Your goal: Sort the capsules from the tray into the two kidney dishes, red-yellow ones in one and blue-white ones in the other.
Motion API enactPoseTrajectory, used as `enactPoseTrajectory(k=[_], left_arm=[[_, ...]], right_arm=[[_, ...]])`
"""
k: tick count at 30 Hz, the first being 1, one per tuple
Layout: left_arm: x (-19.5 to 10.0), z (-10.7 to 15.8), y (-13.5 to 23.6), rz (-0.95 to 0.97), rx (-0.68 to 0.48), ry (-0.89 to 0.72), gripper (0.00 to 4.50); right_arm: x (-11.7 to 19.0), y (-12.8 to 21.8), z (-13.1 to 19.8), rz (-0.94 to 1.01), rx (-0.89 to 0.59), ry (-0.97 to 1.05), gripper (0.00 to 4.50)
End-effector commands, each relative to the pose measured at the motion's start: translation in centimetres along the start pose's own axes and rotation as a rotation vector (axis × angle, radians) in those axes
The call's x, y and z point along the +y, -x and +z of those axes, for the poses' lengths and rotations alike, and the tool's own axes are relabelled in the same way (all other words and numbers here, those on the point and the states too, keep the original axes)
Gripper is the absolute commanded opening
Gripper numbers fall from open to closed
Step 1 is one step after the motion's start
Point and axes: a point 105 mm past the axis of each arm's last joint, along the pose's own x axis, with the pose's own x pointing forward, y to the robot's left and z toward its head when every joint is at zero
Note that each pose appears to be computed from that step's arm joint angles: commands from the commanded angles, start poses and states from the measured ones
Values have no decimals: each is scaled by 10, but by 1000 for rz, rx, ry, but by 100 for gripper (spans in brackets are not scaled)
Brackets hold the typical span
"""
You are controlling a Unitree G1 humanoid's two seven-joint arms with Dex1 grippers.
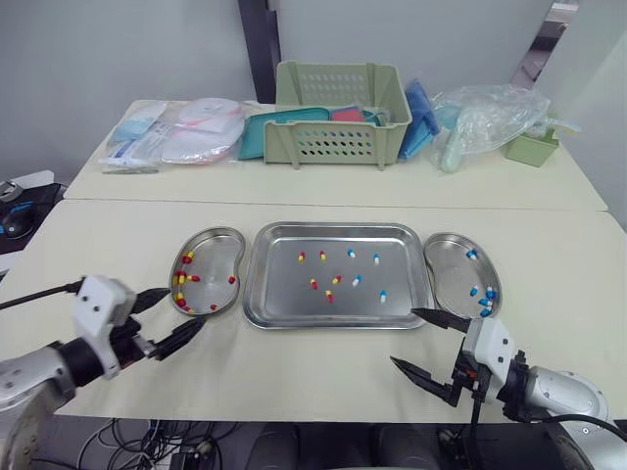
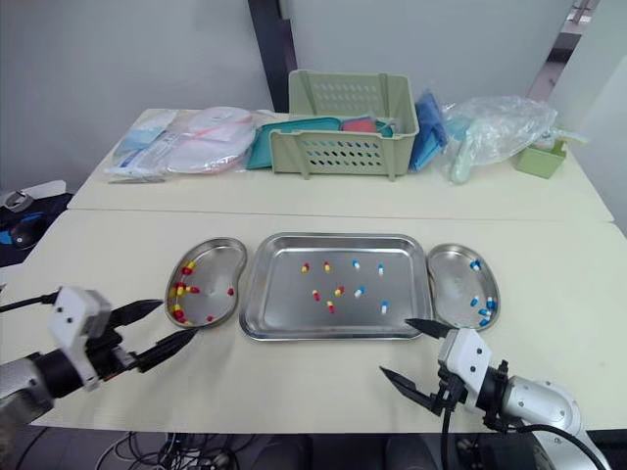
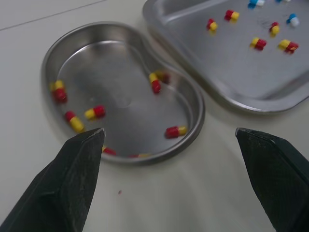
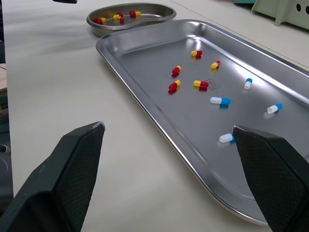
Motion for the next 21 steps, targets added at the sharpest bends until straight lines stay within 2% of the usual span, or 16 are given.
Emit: enactPoseTrajectory(k=[1, 4, 11, 16, 21], left_arm=[[-20, 16, -20, -56, -74, -2, 432], [-28, 27, -51, -30, -149, 60, 358], [-46, 44, -106, -25, -158, 60, 358], [-47, 61, -140, 21, -152, 45, 358], [-49, 63, -158, 19, -110, 43, 358]], right_arm=[[1, -2, 8, -9, -31, 28, 448], [1, -3, 8, -20, -36, 21, 450], [1, -6, 9, -38, -40, 14, 450], [1, -8, 9, -53, -42, 6, 450], [4, -9, 10, -55, -42, 3, 450]])
